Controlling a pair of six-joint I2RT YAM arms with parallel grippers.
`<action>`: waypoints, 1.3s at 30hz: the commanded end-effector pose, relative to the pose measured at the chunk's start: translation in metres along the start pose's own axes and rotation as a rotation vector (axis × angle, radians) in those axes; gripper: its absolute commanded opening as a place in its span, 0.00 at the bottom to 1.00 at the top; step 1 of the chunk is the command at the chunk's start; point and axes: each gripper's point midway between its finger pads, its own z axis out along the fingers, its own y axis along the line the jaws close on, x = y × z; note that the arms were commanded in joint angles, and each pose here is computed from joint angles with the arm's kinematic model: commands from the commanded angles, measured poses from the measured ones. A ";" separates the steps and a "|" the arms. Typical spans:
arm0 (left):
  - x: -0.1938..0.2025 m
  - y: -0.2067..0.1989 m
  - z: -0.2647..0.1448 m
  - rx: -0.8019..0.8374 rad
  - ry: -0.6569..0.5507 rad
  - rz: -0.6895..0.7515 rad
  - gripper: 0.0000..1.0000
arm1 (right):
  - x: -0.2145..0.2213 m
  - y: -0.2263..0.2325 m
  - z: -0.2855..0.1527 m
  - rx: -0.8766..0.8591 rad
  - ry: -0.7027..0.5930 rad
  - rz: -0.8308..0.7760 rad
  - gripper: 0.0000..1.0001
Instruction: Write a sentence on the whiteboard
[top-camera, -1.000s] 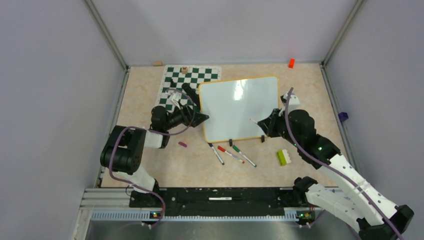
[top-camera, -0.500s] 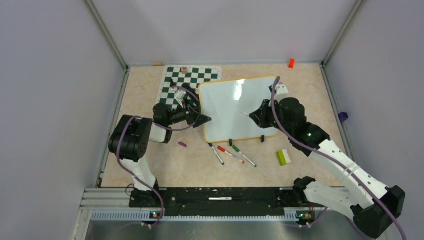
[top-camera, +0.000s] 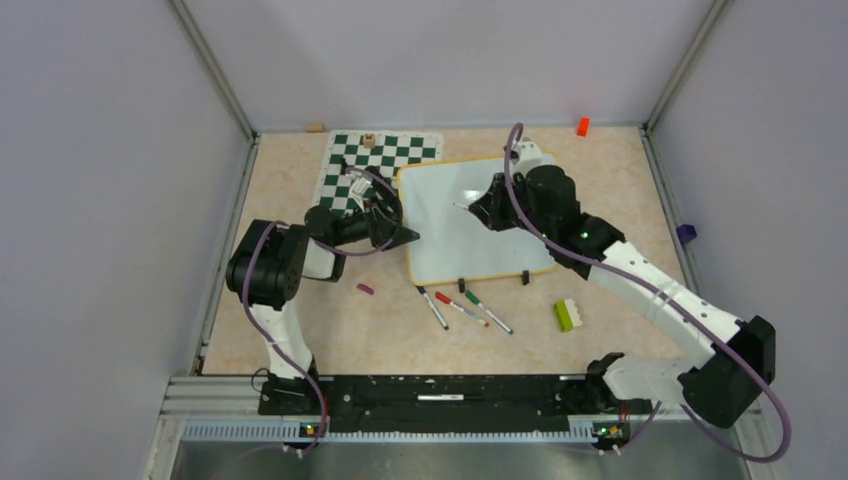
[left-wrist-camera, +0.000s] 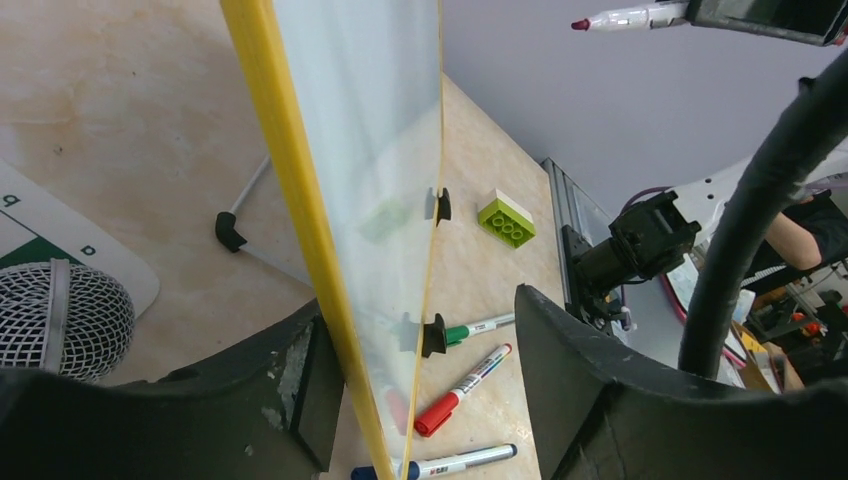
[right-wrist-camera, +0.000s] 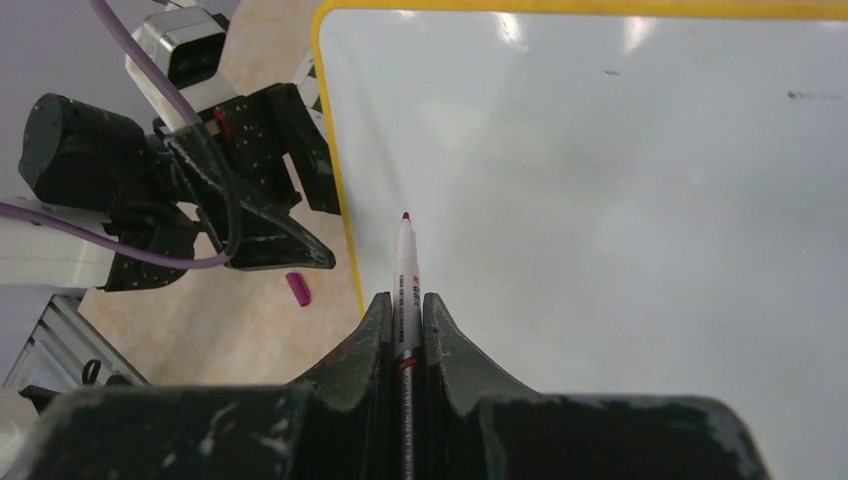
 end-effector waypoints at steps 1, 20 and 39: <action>-0.013 -0.005 0.001 0.026 -0.013 0.091 0.60 | -0.042 0.033 0.017 -0.061 -0.086 -0.041 0.00; -0.013 0.006 0.000 0.029 0.002 0.043 0.00 | -0.062 0.068 0.054 -0.073 -0.109 -0.087 0.00; -0.015 0.013 -0.008 0.028 -0.016 0.013 0.00 | -0.064 0.086 0.069 0.012 -0.124 -0.197 0.00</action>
